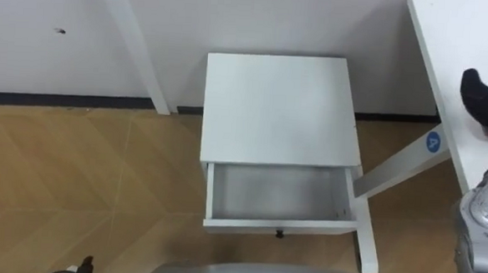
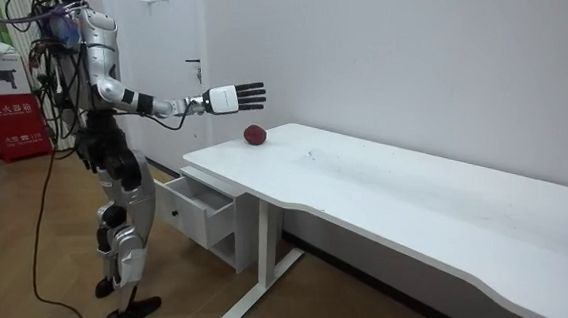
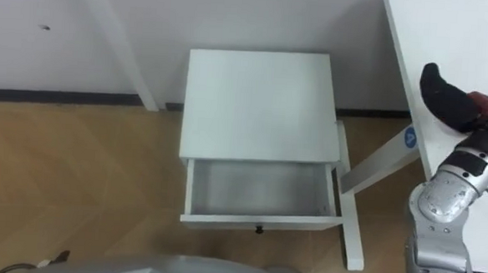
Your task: Put apple and close drawer
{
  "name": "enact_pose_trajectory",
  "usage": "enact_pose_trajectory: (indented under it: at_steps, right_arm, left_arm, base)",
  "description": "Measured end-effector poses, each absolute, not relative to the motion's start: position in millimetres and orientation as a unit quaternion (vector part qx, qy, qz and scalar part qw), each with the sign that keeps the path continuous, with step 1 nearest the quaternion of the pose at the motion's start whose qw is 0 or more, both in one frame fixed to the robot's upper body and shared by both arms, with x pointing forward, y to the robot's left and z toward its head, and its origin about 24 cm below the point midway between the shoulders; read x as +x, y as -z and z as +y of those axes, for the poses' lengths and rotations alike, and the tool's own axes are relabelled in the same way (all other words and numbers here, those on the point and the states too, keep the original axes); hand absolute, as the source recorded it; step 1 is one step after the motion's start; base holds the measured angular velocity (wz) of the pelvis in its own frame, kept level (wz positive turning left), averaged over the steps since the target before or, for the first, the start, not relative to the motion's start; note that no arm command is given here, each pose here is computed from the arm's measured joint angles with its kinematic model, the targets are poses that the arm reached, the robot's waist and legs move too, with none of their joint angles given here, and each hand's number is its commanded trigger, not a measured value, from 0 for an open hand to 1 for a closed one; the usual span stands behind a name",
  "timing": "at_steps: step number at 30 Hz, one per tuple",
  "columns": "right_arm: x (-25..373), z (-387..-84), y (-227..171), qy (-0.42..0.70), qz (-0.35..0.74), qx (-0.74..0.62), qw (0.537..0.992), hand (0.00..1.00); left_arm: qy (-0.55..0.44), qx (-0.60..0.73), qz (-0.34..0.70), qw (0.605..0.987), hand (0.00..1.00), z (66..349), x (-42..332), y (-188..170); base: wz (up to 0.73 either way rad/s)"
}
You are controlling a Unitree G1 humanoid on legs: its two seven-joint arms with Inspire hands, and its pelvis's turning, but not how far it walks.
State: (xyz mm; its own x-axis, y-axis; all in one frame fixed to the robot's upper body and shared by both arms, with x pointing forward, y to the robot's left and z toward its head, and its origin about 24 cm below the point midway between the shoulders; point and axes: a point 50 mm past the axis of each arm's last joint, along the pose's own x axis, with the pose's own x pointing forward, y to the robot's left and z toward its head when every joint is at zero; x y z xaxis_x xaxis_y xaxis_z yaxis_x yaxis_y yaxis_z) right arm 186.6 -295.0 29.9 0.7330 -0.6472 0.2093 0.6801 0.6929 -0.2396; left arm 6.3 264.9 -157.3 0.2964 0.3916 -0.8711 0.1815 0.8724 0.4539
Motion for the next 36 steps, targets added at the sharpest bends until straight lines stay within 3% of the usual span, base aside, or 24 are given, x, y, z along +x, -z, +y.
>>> enact_pose_trajectory:
  at_steps: [14,36]
  right_arm:
    - [179.8,-305.2,-3.7,0.349,0.027,-0.138,0.927,0.0]
    - [185.9,-303.5,-7.3,0.345,0.017,-0.136,0.929,0.0]
  left_arm:
    - [-0.067,0.242,0.578,0.776,0.0,265.0,13.1,155.9]
    - [-0.059,0.24,0.583,0.774,0.0,264.6,12.7,156.3]
  base:
    - [0.0]
    - [0.0]
